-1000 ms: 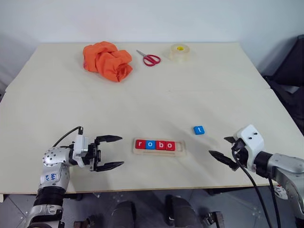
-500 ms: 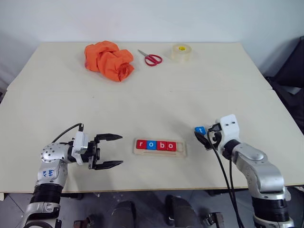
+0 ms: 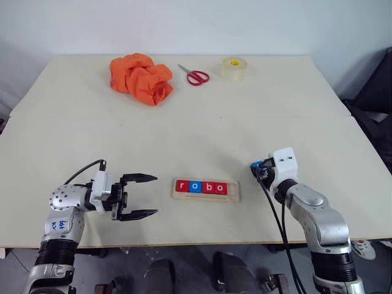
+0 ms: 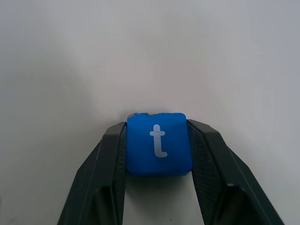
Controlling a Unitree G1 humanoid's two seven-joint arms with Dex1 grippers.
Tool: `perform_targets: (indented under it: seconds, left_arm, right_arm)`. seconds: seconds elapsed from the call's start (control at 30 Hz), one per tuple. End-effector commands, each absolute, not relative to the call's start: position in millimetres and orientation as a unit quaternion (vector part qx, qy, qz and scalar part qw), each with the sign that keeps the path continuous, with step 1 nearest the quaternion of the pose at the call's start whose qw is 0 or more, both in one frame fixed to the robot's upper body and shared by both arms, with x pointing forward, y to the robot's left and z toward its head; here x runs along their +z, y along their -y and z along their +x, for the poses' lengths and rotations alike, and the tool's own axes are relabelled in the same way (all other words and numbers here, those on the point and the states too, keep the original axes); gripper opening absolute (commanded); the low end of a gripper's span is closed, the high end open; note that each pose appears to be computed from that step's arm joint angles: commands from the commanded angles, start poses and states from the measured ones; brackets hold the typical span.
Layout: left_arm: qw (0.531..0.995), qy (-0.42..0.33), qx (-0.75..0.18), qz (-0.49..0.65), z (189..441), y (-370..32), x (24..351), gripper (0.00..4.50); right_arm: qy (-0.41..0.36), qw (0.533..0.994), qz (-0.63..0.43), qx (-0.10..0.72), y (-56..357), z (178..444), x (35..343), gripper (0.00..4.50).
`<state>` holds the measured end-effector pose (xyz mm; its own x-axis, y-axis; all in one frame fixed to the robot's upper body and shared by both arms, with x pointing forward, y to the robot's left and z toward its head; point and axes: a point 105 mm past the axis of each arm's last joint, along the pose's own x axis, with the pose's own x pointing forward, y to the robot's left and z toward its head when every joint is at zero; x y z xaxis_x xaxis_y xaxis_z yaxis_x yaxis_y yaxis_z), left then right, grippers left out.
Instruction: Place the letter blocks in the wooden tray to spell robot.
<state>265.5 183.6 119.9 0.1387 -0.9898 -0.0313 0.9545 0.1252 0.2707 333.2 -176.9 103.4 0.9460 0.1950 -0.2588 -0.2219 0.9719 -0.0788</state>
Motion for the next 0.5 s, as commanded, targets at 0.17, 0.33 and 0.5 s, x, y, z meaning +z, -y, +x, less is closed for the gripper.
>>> perform_targets:
  seconds: [0.17,0.33,0.5]
  left_arm:
    - [0.726,0.089,-0.673,0.109,268.3,-177.7,123.5,4.50]
    - [0.717,0.090,-0.683,0.104,272.5,-173.3,123.1,4.50]
    - [0.711,0.088,-0.690,0.102,275.7,-171.6,123.4,4.50]
  right_arm:
    - [-0.088,0.994,-0.024,0.057,175.7,314.5,136.7,1.47]
    - [-0.107,0.993,-0.007,0.050,163.0,284.3,138.6,1.47]
    - [-0.142,0.989,0.008,0.031,161.0,267.8,126.4,1.47]
